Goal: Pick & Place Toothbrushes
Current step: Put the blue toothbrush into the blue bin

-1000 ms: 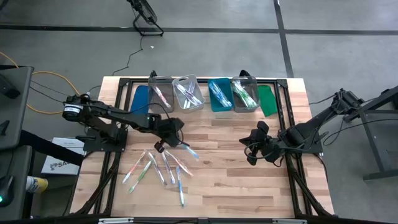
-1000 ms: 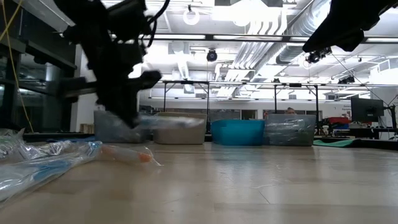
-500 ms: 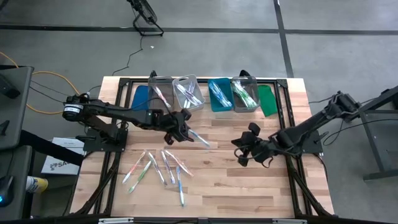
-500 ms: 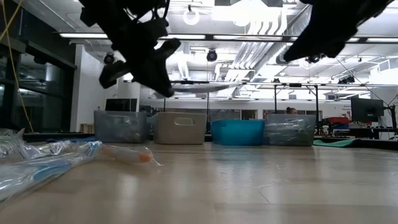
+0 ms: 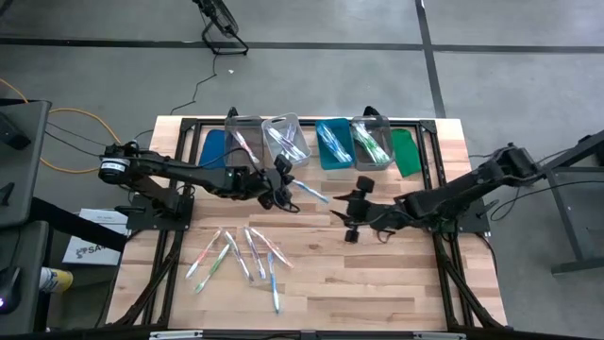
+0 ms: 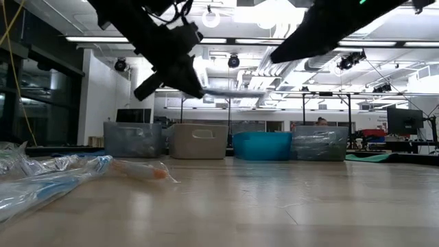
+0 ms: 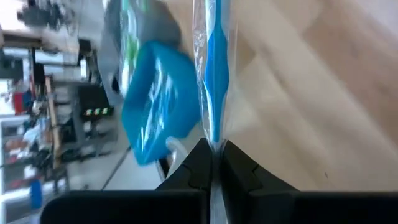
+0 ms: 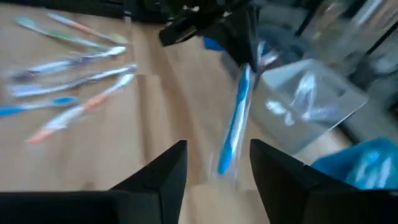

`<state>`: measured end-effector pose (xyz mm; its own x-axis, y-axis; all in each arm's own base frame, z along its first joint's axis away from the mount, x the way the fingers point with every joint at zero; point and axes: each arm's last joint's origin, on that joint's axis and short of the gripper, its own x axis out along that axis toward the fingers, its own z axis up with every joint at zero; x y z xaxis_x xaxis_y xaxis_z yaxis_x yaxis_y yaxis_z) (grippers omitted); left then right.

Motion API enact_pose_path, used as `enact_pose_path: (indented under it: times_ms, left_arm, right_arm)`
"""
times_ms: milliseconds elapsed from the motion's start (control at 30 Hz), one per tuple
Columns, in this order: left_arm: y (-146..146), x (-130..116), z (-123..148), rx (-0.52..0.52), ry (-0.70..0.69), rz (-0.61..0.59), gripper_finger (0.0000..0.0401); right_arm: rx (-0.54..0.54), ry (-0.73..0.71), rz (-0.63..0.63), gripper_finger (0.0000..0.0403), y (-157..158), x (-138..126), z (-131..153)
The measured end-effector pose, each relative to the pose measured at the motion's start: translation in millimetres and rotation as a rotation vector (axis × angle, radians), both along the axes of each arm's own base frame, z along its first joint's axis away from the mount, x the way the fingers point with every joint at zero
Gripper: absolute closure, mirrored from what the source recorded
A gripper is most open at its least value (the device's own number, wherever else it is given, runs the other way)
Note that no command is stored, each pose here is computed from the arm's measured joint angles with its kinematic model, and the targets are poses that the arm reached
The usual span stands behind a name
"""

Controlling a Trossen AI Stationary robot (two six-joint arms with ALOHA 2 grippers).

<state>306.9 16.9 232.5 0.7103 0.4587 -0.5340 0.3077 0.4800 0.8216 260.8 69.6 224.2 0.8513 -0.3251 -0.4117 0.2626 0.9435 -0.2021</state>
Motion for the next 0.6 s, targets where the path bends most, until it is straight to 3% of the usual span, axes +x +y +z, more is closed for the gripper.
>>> enact_pose_path:
  times_ms: [267, 433, 600]
  left_arm:
    - [2.5, 6.3, 0.0, 0.080, -0.041, 0.060, 0.0394]
    - [2.5, 6.6, -0.4, 0.080, -0.042, 0.060, 0.0394]
    - [2.5, 6.7, -0.2, 0.080, -0.044, 0.061, 0.0394]
  right_arm:
    - [-0.292, 0.003, -0.063, 0.0227, -6.9, 35.5, -28.6]
    - [-0.394, 0.025, -0.128, 0.0228, -16.5, 49.1, -44.7]
    - [-0.421, 0.057, -0.150, 0.0225, -25.5, 62.7, -50.4]
